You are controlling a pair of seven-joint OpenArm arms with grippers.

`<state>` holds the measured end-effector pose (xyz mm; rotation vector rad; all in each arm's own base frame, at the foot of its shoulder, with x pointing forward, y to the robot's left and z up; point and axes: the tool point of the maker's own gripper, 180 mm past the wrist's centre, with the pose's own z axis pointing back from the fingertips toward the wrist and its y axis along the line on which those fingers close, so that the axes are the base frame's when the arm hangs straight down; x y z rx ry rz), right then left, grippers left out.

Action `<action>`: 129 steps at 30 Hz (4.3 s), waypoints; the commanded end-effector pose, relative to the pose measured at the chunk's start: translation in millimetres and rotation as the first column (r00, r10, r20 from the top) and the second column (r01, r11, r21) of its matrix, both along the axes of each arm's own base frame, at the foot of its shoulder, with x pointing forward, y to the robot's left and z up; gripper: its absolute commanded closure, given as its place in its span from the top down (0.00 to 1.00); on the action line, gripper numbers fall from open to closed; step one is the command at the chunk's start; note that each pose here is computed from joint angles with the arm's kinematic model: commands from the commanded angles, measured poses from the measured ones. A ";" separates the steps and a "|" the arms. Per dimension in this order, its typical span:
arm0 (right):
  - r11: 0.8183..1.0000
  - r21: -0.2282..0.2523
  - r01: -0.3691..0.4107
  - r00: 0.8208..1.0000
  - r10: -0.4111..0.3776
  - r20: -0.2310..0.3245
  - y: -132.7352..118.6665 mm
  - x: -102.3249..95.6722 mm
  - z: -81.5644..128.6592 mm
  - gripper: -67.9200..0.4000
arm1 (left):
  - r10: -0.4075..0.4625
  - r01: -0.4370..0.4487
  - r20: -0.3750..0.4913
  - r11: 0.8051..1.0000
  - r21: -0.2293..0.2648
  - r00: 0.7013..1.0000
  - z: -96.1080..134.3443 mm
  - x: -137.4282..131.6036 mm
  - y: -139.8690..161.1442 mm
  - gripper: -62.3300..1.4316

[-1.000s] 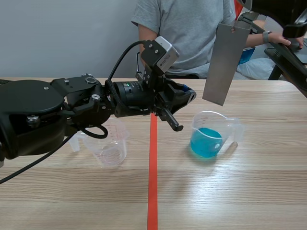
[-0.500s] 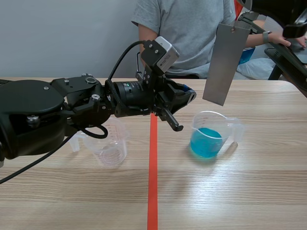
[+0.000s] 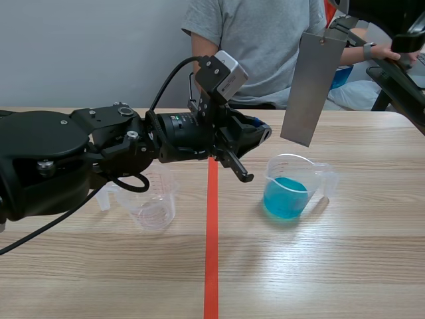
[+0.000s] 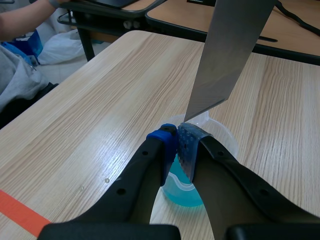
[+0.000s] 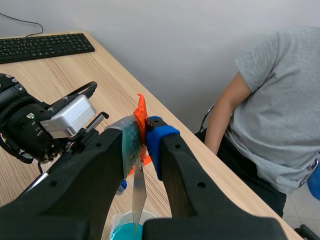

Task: Do the redox reaction experiment.
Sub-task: 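Raise the plate and point at it, then put the plate into the left beaker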

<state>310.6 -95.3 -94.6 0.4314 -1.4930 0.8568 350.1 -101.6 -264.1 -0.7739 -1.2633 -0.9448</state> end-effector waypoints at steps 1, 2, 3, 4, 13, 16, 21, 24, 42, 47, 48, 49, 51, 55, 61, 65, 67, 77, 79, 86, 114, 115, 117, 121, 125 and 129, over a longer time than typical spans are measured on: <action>1.000 -0.009 -0.010 0.999 0.010 0.045 -0.5 -1.1 13.1 0.03 | -0.018 0.019 0.031 0.999 -0.044 0.999 19.2 0.7 -8.9 0.10; 1.000 -0.009 -0.010 0.999 0.010 0.045 -0.5 -1.1 13.1 0.03 | -0.018 0.019 0.031 0.999 -0.044 0.999 19.2 0.7 -8.9 0.10; 1.000 -0.009 -0.010 0.999 0.010 0.045 -0.5 -1.1 13.1 0.03 | -0.018 0.019 0.031 0.999 -0.044 0.999 19.2 0.7 -8.9 0.10; 1.000 -0.009 -0.010 0.999 0.010 0.045 -0.5 -1.1 13.1 0.03 | -0.018 0.019 0.031 0.999 -0.043 0.999 19.2 0.8 -8.7 0.10; 1.000 -0.009 -0.010 0.999 0.010 0.045 -0.4 -1.2 13.2 0.03 | 0.027 -0.024 0.037 0.997 -0.069 0.999 19.7 8.6 18.9 0.10; 1.000 -0.009 -0.010 0.999 0.010 0.045 -0.4 -1.2 13.2 0.03 | 0.058 -0.056 0.025 0.997 -0.060 0.998 17.7 8.4 44.9 0.10; 1.000 -0.009 -0.010 0.999 0.010 0.045 -0.4 -1.2 13.2 0.03 | 0.105 -0.105 0.034 0.994 -0.002 0.994 12.4 -8.1 102.2 0.10; 1.000 -0.009 -0.010 0.999 0.010 0.045 -0.3 -1.1 13.3 0.03 | 0.145 -0.146 0.038 0.989 0.012 0.989 15.5 -21.2 140.6 0.10; 0.998 0.013 -0.064 0.996 0.063 0.060 14.6 -4.3 16.3 0.03 | 0.528 -0.451 -0.124 0.807 0.381 0.840 -55.5 -120.4 329.9 0.10; 0.994 0.030 -0.102 0.992 0.100 0.082 27.9 -4.4 23.3 0.03 | 0.663 -0.570 -0.125 0.711 0.411 0.738 -69.9 -148.0 359.2 0.10; 0.994 0.037 -0.107 0.991 0.104 0.087 30.5 -3.9 25.4 0.03 | 0.689 -0.592 -0.126 0.690 0.416 0.714 -72.0 -153.9 365.1 0.10; 0.992 0.040 -0.117 0.989 0.113 0.094 33.8 -3.9 27.4 0.03 | 0.706 -0.606 -0.129 0.675 0.421 0.697 -74.0 -160.5 369.1 0.10; 0.991 0.048 -0.129 0.987 0.123 0.103 39.8 -3.2 31.2 0.03 | 0.737 -0.630 -0.139 0.646 0.431 0.661 -78.4 -174.6 376.4 0.10; 0.986 0.061 -0.152 0.982 0.144 0.119 53.8 -0.4 35.0 0.03 | 0.790 -0.665 -0.178 0.595 0.451 0.586 -87.8 -204.0 385.5 0.10; 0.976 0.077 -0.205 0.973 0.194 0.127 83.3 0.9 34.5 0.03 | 0.825 -0.669 -0.253 0.560 0.489 0.506 -104.3 -247.5 382.6 0.10; 0.968 0.093 -0.232 0.967 0.219 0.127 104.4 2.0 34.1 0.03 | 0.846 -0.685 -0.286 0.532 0.498 0.449 -111.0 -267.6 379.1 0.10; 0.964 0.107 -0.245 0.965 0.231 0.124 114.5 1.9 33.8 0.03 | 0.860 -0.696 -0.295 0.511 0.504 0.417 -114.2 -276.1 378.4 0.10; 0.946 0.108 -0.306 0.948 0.292 0.127 165.3 -6.4 28.6 0.03 | 0.882 -0.689 -0.342 0.468 0.554 0.324 -128.9 -300.0 372.9 0.10; 0.945 0.102 -0.310 0.947 0.298 0.122 174.2 -7.3 25.5 0.03 | 0.882 -0.690 -0.344 0.467 0.553 0.322 -129.1 -300.3 372.6 0.10; 0.944 0.082 -0.321 0.944 0.311 0.114 199.6 -11.7 18.2 0.03 | 0.882 -0.693 -0.341 0.468 0.549 0.325 -128.7 -297.8 372.7 0.10; 0.942 0.058 -0.330 0.944 0.329 0.030 225.7 -3.5 -26.3 0.03 | 0.882 -0.694 -0.341 0.468 0.547 0.326 -128.6 -296.9 372.7 0.10; 0.943 0.057 -0.328 0.945 0.327 0.025 225.6 -2.2 -28.9 0.03 | 0.882 -0.694 -0.341 0.468 0.547 0.326 -128.6 -296.9 372.7 0.10; 0.945 0.053 -0.322 0.947 0.322 0.018 225.2 0.5 -33.7 0.03 | 0.882 -0.694 -0.341 0.468 0.547 0.326 -128.6 -296.9 372.7 0.10; 0.949 0.045 -0.312 0.950 0.312 0.005 224.4 5.4 -43.3 0.03 | 0.882 -0.694 -0.341 0.468 0.547 0.326 -128.6 -296.9 372.7 0.10; 0.950 0.053 -0.306 0.951 0.308 -0.021 224.0 9.5 -53.8 0.03 | 0.882 -0.694 -0.341 0.468 0.547 0.326 -128.6 -296.9 372.7 0.10; 0.955 0.047 -0.294 0.954 0.297 -0.051 222.5 15.3 -69.3 0.03 | 0.882 -0.694 -0.341 0.468 0.547 0.326 -128.6 -296.9 372.7 0.10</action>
